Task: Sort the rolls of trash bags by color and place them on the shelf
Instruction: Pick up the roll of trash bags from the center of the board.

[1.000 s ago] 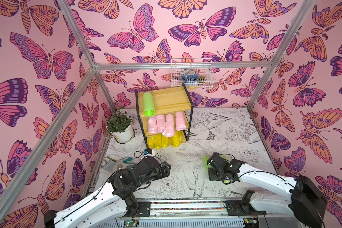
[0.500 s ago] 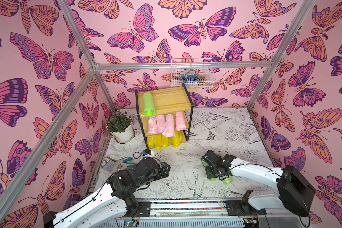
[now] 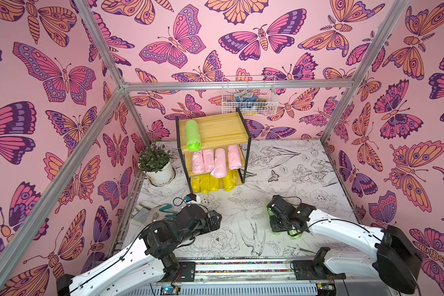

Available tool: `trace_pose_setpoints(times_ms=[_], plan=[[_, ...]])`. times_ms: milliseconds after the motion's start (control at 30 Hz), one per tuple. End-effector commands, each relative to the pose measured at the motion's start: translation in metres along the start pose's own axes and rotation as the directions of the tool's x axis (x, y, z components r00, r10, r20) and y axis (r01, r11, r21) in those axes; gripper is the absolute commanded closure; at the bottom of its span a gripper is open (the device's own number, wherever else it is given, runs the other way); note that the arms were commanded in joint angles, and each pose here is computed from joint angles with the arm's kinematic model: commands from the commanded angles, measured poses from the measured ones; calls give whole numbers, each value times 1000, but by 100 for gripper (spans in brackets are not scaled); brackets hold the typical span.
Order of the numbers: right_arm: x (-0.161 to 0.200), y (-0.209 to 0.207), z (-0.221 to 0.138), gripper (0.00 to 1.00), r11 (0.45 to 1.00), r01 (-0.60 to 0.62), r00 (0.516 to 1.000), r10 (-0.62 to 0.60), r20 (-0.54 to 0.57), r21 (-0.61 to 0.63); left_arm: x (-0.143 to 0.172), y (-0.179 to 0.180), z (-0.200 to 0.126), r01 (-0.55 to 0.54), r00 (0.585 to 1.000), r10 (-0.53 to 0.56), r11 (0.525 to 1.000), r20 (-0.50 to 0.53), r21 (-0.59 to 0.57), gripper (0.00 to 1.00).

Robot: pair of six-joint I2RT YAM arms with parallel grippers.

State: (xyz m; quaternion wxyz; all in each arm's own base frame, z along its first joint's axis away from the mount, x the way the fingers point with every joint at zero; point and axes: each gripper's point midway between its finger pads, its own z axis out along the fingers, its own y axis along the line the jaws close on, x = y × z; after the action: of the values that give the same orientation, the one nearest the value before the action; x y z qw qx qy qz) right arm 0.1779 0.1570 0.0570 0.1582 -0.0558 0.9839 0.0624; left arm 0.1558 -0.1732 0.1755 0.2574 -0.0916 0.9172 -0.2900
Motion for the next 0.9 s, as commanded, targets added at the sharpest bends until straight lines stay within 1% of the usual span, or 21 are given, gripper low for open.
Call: trace_pose_setpoints(times_ms=[0, 67, 133, 200, 233, 300, 367, 467, 533, 667, 767, 867], plan=[[-17, 17, -31, 82, 995, -19, 998, 26, 65, -101, -8, -20, -7, 2, 1000, -5, 995, 24, 98, 0], [-24, 31, -48, 83, 983, -13, 995, 31, 94, -183, -14, -38, -15, 7, 998, -17, 980, 54, 197, 0], [-32, 47, -67, 84, 960, -3, 992, 38, 118, -281, -22, -56, -25, 10, 996, -37, 954, 83, 299, 0], [-39, 67, -86, 86, 920, 10, 989, 49, 142, -392, -28, -73, -36, 0, 993, -46, 919, 108, 395, 0], [-43, 78, -98, 86, 889, 12, 987, 64, 150, -459, -31, -82, -42, -7, 992, -48, 900, 115, 435, 0], [-49, 93, -117, 87, 839, 11, 982, 93, 162, -545, -34, -97, -51, -27, 992, -36, 869, 118, 495, 0], [-57, 108, -139, 88, 771, 8, 976, 131, 171, -637, -33, -109, -56, -45, 994, -12, 851, 105, 523, 0], [-69, 131, -171, 88, 657, 12, 968, 180, 173, -754, -32, -122, -57, -78, 995, 34, 840, 91, 538, 0], [-74, 142, -184, 88, 610, 15, 969, 187, 163, -792, -33, -129, -56, -86, 995, 44, 831, 89, 550, 0], [-79, 168, -208, 88, 539, 49, 976, 153, 155, -841, -37, -144, -56, -90, 995, 41, 801, 96, 591, 0], [-78, 187, -220, 88, 493, 72, 982, 117, 148, -867, -42, -148, -58, -100, 993, 39, 799, 115, 593, 0], [-74, 202, -230, 88, 462, 99, 985, 78, 152, -881, -47, -150, -62, -108, 990, 33, 798, 137, 593, 0]])
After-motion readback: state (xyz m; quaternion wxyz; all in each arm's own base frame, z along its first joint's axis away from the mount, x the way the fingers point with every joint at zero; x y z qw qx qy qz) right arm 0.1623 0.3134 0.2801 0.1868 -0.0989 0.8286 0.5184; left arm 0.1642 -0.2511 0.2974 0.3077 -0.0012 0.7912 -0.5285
